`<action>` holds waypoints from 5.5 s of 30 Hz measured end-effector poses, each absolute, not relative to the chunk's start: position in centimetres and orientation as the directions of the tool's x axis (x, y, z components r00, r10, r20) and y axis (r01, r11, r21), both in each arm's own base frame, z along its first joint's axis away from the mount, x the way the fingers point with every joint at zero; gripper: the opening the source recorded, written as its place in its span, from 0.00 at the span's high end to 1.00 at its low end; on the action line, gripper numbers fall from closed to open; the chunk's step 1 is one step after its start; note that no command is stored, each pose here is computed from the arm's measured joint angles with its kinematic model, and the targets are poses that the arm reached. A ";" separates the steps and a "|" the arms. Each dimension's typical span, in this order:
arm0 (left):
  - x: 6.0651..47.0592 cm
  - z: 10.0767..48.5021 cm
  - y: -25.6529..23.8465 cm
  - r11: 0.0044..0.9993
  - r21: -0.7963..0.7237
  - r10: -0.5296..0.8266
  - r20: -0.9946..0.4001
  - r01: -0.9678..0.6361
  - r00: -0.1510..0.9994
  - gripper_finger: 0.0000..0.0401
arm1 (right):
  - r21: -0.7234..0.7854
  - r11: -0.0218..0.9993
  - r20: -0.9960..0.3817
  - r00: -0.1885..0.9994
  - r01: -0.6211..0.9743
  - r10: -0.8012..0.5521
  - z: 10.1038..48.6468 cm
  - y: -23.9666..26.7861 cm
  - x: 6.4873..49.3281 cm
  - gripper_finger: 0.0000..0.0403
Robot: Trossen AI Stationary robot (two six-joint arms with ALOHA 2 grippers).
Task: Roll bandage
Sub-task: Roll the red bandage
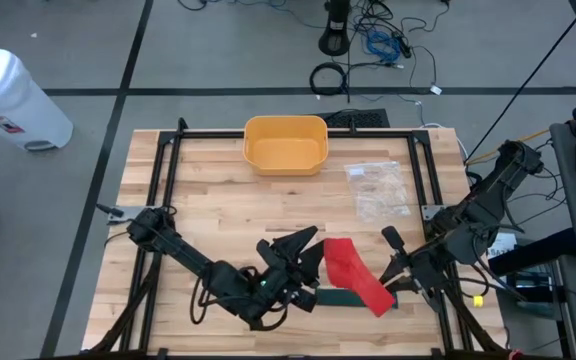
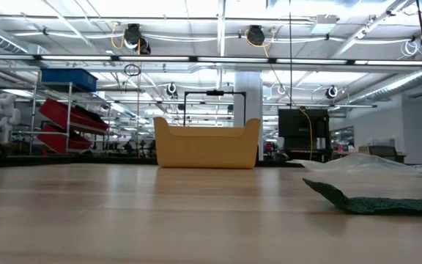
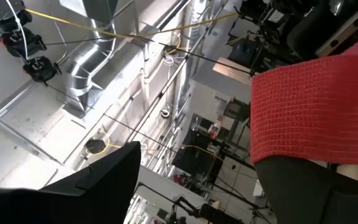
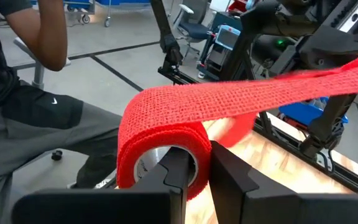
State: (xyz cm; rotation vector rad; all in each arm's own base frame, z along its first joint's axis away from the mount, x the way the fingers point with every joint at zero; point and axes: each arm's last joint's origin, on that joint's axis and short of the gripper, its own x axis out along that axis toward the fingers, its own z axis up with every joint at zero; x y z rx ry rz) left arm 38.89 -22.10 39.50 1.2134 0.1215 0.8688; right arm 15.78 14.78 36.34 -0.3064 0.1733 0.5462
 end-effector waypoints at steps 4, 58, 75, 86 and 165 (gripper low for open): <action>39.0 39.4 -22.2 0.074 0.861 0.639 0.347 -0.504 0.687 0.22 | -0.244 0.809 -0.242 0.842 -0.534 0.483 36.3 14.8 15.8 0.90; 41.3 33.0 -27.9 0.983 0.030 0.176 0.126 -0.181 0.976 0.22 | -0.433 0.876 -0.110 0.978 -0.210 0.179 38.5 11.1 15.0 0.90; 42.3 31.8 -27.4 0.914 0.144 0.342 0.234 -0.380 0.910 0.22 | -0.393 0.891 -0.138 0.973 -0.227 0.187 38.2 11.1 15.0 0.90; 43.9 31.7 -25.1 0.900 0.192 0.343 0.240 -0.391 0.908 0.22 | -0.408 0.881 -0.173 0.968 -0.239 0.182 37.2 12.3 16.4 0.90; 40.7 34.2 -27.7 0.858 0.272 0.373 0.254 -0.436 0.893 0.87 | -0.201 0.970 -0.313 0.947 -0.137 0.069 36.0 10.9 15.1 0.56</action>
